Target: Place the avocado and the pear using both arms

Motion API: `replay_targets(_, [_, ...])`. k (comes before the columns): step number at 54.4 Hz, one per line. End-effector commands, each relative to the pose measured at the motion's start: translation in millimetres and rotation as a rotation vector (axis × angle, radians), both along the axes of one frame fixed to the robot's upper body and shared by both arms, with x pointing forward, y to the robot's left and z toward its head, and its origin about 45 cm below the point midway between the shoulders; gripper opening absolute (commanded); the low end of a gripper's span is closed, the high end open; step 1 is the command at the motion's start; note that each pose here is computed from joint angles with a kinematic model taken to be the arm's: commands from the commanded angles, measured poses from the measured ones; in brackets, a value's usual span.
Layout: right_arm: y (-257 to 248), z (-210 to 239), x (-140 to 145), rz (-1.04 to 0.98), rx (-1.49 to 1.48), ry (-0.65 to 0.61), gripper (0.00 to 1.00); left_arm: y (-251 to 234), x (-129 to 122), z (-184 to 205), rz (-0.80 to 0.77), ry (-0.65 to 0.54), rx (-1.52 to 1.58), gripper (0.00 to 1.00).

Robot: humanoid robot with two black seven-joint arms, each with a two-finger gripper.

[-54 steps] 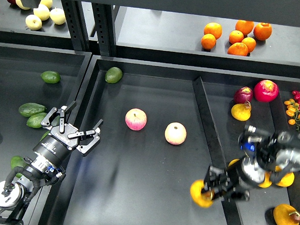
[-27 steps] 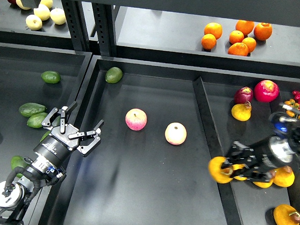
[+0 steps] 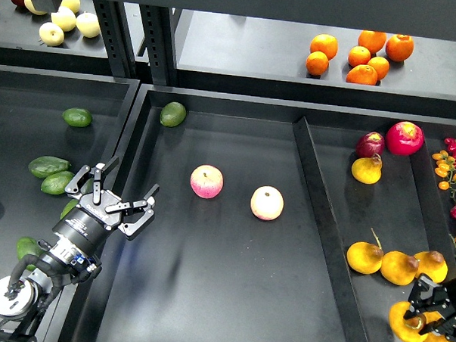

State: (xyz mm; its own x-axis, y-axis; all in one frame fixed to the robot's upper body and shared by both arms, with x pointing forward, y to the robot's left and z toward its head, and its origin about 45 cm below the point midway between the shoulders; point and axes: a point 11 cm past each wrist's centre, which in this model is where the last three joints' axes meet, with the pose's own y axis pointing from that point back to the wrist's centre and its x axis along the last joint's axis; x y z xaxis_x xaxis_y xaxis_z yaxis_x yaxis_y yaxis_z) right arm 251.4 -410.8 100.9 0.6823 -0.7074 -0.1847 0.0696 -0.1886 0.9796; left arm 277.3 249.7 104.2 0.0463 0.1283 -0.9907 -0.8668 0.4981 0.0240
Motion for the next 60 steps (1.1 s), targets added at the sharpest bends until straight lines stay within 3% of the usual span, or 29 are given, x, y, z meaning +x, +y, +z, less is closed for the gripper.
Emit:
replay_targets(1, [5,-10,0,-0.001,0.004,0.006,0.20,-1,0,0,-0.002,0.000,0.000,0.99])
replay_targets(60, [19,-31,5,-0.017,0.017,0.008,0.34,0,0,1,-0.001,-0.002,0.000,0.99])
